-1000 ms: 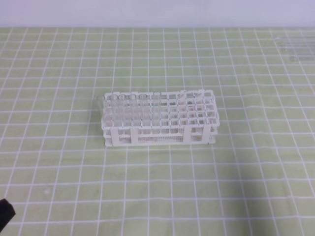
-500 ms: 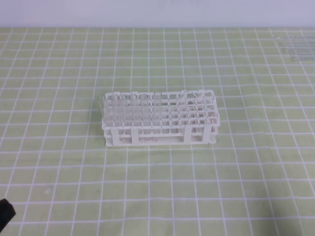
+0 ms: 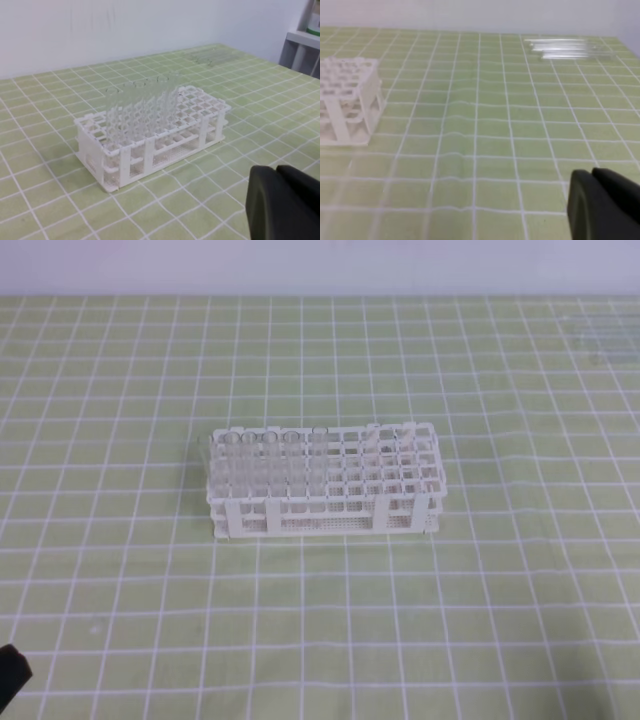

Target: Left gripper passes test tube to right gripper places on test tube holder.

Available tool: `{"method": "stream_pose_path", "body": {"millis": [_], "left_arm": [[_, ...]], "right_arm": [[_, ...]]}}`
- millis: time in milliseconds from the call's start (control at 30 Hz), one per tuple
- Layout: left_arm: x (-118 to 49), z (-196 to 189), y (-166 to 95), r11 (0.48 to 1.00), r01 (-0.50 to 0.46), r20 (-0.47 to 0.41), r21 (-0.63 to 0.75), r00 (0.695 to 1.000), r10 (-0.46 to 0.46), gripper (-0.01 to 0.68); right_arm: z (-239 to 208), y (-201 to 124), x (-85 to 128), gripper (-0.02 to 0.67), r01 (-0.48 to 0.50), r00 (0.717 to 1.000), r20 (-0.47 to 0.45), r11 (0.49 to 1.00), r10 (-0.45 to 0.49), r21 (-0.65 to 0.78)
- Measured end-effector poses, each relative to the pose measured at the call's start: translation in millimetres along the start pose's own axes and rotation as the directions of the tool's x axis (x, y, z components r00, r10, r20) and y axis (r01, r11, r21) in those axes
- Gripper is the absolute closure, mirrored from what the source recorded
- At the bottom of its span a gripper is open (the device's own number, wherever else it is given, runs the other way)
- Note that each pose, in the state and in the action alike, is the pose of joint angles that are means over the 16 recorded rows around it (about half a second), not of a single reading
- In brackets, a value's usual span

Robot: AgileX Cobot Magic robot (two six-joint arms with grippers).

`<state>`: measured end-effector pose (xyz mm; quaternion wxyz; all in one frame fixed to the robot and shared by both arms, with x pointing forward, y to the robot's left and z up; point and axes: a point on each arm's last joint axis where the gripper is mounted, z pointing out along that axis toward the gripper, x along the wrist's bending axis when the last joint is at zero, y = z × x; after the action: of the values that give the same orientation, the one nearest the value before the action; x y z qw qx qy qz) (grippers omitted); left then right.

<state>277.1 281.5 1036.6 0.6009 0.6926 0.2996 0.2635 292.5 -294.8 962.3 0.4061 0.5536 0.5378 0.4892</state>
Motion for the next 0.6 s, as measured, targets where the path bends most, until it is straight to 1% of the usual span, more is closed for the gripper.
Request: {"method": "stream_pose_path", "body": {"millis": [167, 367, 467, 600], "left_arm": [[0.0, 0.0, 0.0, 1.000, 0.000, 0.000, 0.000, 1.000, 0.000, 0.675], [0.2, -0.4, -0.3, 1.000, 0.002, -0.001, 0.002, 1.000, -0.002, 0.675], [0.2, -0.6, -0.5, 1.000, 0.003, -0.001, 0.003, 1.000, -0.003, 0.676], [0.4, -0.6, -1.0, 1.000, 0.002, -0.002, 0.005, 1.000, -0.002, 0.676]], "right_arm": [[-0.1, 0.5, 3.0, 0.665, -0.106, 0.994, -0.033, 0.994, 0.106, -0.001], [-0.4, 1.3, 6.4, 0.665, -0.233, 0.970, -0.070, 0.972, 0.233, 0.006], [-0.4, 1.3, 7.2, 0.665, -0.265, 0.961, -0.079, 0.964, 0.265, 0.011], [-0.5, 1.4, 7.4, 0.666, -0.277, 0.957, -0.082, 0.961, 0.277, 0.012]]}}
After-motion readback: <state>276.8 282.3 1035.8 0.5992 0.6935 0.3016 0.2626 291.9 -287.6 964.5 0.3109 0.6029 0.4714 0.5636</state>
